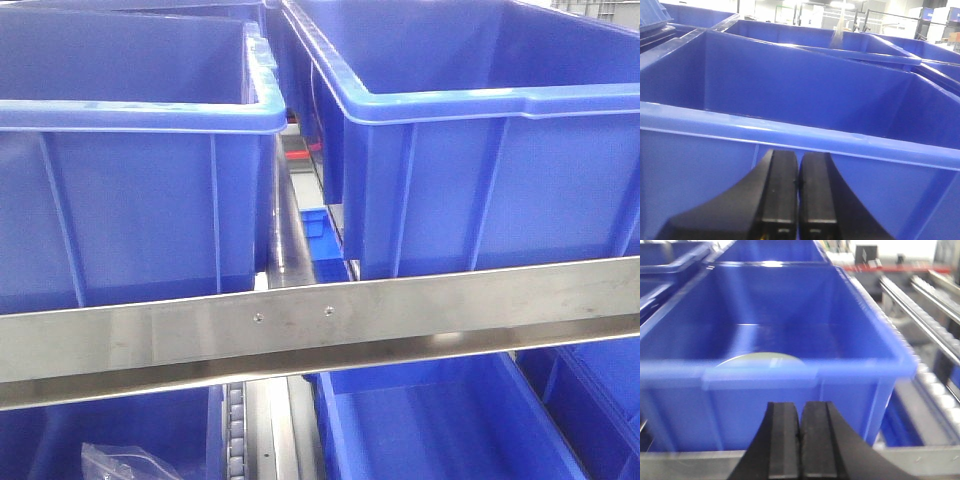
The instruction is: Place green plate on second shelf with right arm
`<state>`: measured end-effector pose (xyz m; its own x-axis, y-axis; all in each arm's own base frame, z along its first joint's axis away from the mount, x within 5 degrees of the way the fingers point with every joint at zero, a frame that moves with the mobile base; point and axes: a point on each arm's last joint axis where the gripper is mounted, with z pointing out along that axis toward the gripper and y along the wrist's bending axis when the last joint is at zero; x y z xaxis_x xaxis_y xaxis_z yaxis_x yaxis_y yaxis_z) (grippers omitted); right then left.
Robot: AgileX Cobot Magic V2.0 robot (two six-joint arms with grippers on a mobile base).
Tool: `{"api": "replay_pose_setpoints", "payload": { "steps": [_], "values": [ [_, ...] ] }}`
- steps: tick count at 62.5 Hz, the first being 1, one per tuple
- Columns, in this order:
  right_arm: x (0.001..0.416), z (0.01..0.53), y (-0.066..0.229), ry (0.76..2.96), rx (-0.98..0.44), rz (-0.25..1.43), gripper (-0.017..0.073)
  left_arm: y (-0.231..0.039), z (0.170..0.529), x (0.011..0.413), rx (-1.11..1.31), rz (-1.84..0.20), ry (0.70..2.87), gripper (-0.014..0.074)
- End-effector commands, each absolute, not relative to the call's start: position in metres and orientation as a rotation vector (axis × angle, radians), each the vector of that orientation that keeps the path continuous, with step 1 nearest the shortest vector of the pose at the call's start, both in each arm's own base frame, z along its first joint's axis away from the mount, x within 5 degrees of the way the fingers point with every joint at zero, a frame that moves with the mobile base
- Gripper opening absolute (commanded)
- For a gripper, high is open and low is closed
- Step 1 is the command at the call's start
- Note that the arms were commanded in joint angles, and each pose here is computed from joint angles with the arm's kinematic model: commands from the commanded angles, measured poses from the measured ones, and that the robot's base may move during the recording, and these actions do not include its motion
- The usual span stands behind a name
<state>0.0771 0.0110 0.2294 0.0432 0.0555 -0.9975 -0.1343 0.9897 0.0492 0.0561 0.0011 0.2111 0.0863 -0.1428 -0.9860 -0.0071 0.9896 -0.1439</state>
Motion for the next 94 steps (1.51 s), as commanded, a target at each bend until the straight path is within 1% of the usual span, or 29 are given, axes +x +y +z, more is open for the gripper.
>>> {"api": "replay_pose_setpoints", "payload": {
  "steps": [1,3,6,12,22,39,56,62,72,74,78,86,94],
  "values": [
    [0.066,0.224,0.015,1.36,-0.108,0.189,0.0048,0.001,0.206,0.056,-0.125,-0.109,1.424,0.013],
    [0.063,0.223,0.012,1.394,-0.081,0.166,0.0048,0.001,0.206,0.056,-0.125,-0.109,1.424,0.013],
    [0.058,0.223,0.01,1.383,-0.059,0.156,0.0048,0.001,0.206,0.056,-0.125,-0.109,1.424,0.013],
    [0.051,0.222,0.007,1.363,-0.053,0.123,0.0048,0.001,0.206,0.056,-0.125,-0.109,1.424,0.013],
    [0.057,0.217,0.008,1.419,-0.048,0.131,0.0048,0.001,0.205,0.056,-0.125,-0.109,1.425,0.013],
    [0.055,0.224,0.01,1.346,-0.071,0.157,0.0048,0.001,0.205,0.056,-0.125,-0.109,1.425,0.013],
    [0.051,0.224,0.009,1.329,-0.061,0.146,0.0048,0.001,0.205,0.056,-0.125,-0.109,1.425,0.013],
    [0.052,0.221,0.008,1.359,-0.028,0.16,0.0048,0.001,0.205,0.056,-0.125,-0.109,1.425,0.013],
    [0.054,0.212,0.004,1.461,0.109,0.241,0.0048,0.001,0.205,0.056,-0.125,-0.109,1.425,0.013],
    [0.054,0.211,0.004,1.472,0.112,0.241,0.0048,0.001,0.205,0.056,-0.125,-0.109,1.425,0.013],
    [0.054,0.21,0.004,1.478,0.1,0.226,0.0048,0.001,0.205,0.056,-0.125,-0.109,1.425,0.013],
    [0.054,0.212,0.004,1.462,0.028,0.152,0.0048,0.001,0.205,0.056,-0.125,-0.109,1.425,0.013],
    [0.054,0.212,0.004,1.462,0.023,0.146,0.0048,0.001,0.205,0.056,-0.125,-0.109,1.425,0.013]
  ]
}}
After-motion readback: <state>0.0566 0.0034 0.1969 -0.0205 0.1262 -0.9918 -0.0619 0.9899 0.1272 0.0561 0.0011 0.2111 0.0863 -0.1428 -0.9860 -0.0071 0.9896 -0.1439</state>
